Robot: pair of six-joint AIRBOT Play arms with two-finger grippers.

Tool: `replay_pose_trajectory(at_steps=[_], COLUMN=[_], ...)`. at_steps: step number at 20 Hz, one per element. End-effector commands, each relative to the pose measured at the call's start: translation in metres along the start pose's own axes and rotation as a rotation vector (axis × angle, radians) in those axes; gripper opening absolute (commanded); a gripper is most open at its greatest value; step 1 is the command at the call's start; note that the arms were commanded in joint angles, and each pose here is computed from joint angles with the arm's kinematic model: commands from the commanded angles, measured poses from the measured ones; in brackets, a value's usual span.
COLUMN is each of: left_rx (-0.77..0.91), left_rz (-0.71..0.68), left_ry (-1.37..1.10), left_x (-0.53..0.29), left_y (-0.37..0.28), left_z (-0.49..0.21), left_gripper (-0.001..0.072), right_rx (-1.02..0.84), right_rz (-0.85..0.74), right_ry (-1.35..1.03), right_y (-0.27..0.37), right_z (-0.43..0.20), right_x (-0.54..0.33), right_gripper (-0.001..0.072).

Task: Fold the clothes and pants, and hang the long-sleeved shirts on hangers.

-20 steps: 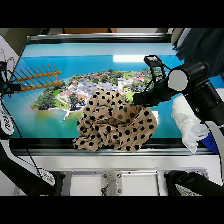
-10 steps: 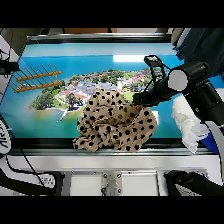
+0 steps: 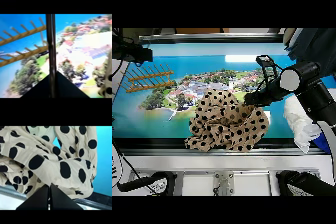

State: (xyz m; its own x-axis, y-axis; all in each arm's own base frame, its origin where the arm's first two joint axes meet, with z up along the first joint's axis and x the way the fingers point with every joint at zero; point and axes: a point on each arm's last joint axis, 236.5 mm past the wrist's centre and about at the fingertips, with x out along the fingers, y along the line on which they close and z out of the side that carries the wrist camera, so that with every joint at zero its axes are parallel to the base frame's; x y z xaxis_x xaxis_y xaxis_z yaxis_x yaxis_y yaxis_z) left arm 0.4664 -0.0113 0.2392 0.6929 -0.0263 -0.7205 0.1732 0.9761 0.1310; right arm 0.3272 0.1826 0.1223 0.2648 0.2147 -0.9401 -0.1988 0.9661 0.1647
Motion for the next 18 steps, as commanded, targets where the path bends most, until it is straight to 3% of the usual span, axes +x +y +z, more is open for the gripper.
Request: replay_pose_trajectory(at_steps=[1,2,4,8,11,14,18], left_rx=[0.202,0.257,0.307,0.342,0.533,0.645,0.623], left_rz=[-0.461,-0.559,-0.631,-0.551,-0.57,-0.607,-0.756], left_ry=[-0.059,-0.061,0.037,0.091,0.07,0.113,-0.027], left_x=[-0.043,-0.054,-0.063,-0.053,-0.055,-0.059,-0.06], left_y=[-0.117,-0.137,-0.147,-0.128,-0.121,-0.106,-0.102], left_z=[0.001,-0.004,-0.031,-0.043,-0.052,-0.073,-0.085], left_gripper=[0.0012,0.0012,0.0012,0.0012,0.0011,0.0011,0.001], right_rx=[0.0,0.0,0.0,0.0,0.0,0.0,0.0], right_rz=[0.0,0.0,0.0,0.0,0.0,0.0,0.0], right_ry=[0.001,0.002,0.002,0.001,0.001,0.001,0.002], right_y=[0.0,0.0,0.0,0.0,0.0,0.0,0.0], right_z=[0.0,0.0,0.0,0.0,0.0,0.0,0.0], right_x=[0.0,0.0,0.0,0.0,0.0,0.0,0.0], right_gripper=[0.0008,0.0008,0.0008,0.0008,0.0008,0.0008,0.0008])
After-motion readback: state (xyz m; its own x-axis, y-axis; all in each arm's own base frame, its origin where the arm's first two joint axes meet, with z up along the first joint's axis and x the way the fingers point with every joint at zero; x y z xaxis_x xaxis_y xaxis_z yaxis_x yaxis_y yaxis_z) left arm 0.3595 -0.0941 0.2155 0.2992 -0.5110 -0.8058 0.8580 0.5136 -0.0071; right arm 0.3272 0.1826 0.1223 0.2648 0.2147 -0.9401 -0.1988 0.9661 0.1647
